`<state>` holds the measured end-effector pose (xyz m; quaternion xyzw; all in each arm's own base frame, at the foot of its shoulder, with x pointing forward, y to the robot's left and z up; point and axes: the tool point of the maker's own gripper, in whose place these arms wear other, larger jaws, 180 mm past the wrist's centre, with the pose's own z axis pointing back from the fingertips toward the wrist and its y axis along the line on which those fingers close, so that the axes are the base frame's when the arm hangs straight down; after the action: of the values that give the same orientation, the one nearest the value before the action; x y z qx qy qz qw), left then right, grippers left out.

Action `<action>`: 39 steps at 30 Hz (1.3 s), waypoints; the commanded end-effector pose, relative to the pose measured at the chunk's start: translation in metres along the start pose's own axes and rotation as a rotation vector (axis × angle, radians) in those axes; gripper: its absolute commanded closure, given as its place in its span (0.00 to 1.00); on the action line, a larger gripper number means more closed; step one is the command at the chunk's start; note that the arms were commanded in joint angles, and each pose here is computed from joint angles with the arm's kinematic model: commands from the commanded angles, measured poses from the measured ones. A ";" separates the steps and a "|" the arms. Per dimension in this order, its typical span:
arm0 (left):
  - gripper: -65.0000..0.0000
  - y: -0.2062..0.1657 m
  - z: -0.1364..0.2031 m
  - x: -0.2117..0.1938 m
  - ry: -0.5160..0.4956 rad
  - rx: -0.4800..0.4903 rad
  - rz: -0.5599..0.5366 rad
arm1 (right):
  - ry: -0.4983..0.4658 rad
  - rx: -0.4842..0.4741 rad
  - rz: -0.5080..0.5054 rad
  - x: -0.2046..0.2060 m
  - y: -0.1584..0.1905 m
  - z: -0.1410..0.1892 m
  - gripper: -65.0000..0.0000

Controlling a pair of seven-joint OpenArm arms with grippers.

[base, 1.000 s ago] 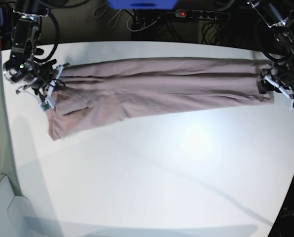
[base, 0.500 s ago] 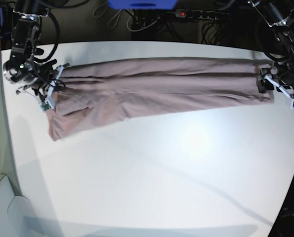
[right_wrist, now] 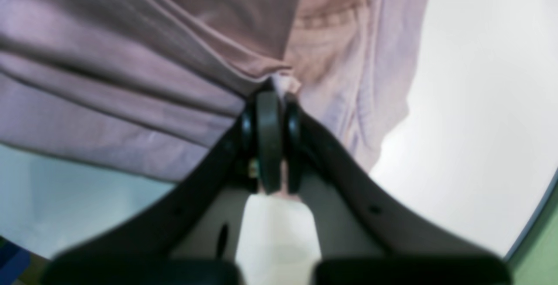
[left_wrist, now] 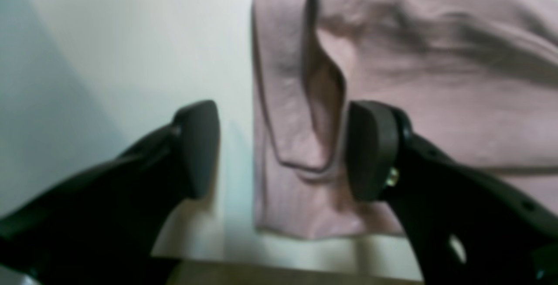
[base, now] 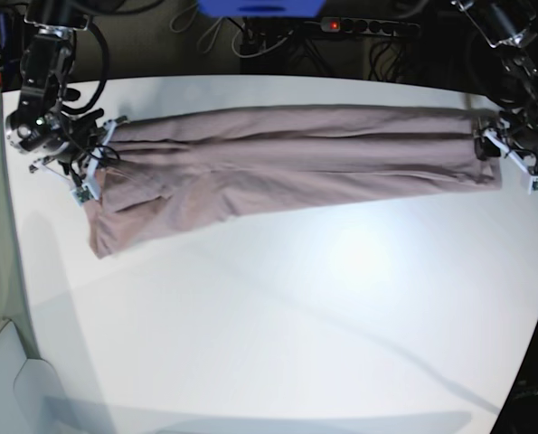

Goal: Layout the t-shirt on the table in an organized manner, then fold the t-shirt properly

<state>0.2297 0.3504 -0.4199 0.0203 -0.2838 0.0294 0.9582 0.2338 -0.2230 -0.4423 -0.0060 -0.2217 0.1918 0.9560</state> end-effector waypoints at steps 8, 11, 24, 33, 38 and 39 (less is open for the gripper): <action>0.33 0.002 -0.013 0.005 0.030 0.042 -0.014 | 0.161 0.020 0.012 -0.040 0.010 -0.007 1.00; 0.33 -0.005 -0.023 -0.004 0.038 0.019 0.004 | 0.161 0.020 0.012 -0.040 0.010 -0.007 1.00; 0.79 -0.021 -0.044 -0.027 0.091 -0.052 0.072 | 0.163 0.020 0.013 -0.040 0.010 -0.007 1.00; 1.00 -0.019 -0.037 0.004 0.025 -0.031 0.040 | 0.163 0.020 0.013 -0.040 0.010 -0.007 1.00; 1.00 -0.037 -0.005 0.059 -0.150 0.016 -0.027 | 0.163 0.019 0.013 -0.040 0.010 -0.006 1.00; 1.00 -0.044 0.000 0.063 -0.160 0.019 -0.033 | 0.165 0.018 0.014 -0.041 0.009 -0.006 1.00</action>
<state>0.2697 0.3029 -0.4062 0.0281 -0.3259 0.0188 0.9448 0.2348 -0.2228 -0.4424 -0.0050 -0.2255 0.1897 0.9556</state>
